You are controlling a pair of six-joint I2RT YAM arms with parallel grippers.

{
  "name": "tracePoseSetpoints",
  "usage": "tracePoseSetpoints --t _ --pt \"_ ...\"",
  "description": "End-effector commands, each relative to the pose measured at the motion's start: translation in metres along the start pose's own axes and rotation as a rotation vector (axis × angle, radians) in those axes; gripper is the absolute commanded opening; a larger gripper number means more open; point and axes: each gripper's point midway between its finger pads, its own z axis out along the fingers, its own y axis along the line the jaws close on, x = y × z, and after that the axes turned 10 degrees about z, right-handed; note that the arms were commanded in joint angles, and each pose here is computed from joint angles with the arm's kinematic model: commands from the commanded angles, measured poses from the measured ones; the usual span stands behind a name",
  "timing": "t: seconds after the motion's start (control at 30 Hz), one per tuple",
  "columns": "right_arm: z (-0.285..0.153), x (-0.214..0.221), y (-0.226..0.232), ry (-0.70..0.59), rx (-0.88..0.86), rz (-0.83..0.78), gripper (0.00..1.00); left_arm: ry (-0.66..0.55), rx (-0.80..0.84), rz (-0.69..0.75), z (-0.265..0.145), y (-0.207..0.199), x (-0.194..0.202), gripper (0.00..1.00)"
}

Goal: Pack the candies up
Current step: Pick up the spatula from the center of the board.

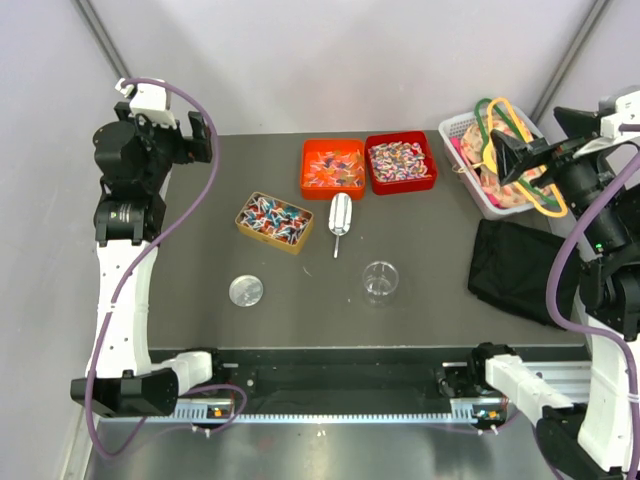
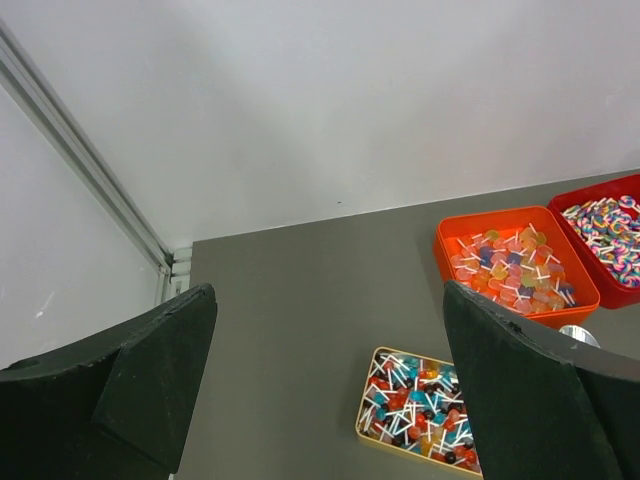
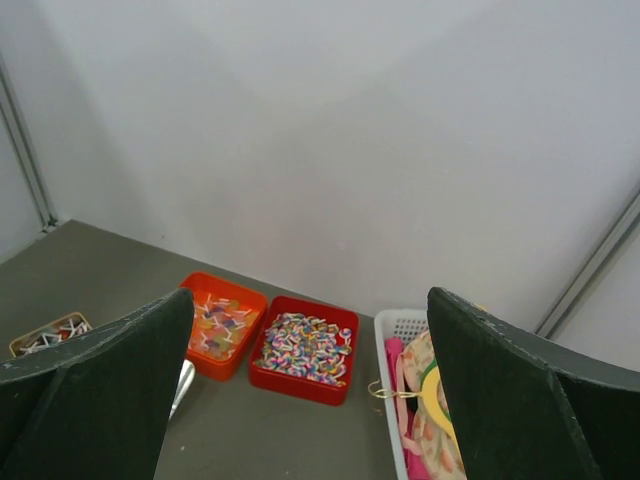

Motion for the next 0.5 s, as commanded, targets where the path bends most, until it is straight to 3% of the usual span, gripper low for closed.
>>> tracePoseSetpoints --t 0.0,0.3,0.47 --pt "0.001 -0.017 0.008 -0.043 -0.043 0.003 0.99 -0.049 -0.011 -0.007 -0.001 0.003 -0.014 0.99" --pt "0.019 0.017 0.025 0.04 -0.176 0.018 0.99 -0.041 0.037 0.016 0.005 -0.005 -0.004 0.99" --pt "0.046 0.059 0.025 0.156 -0.199 0.113 0.99 0.001 0.055 0.058 0.022 -0.01 0.027 0.99"
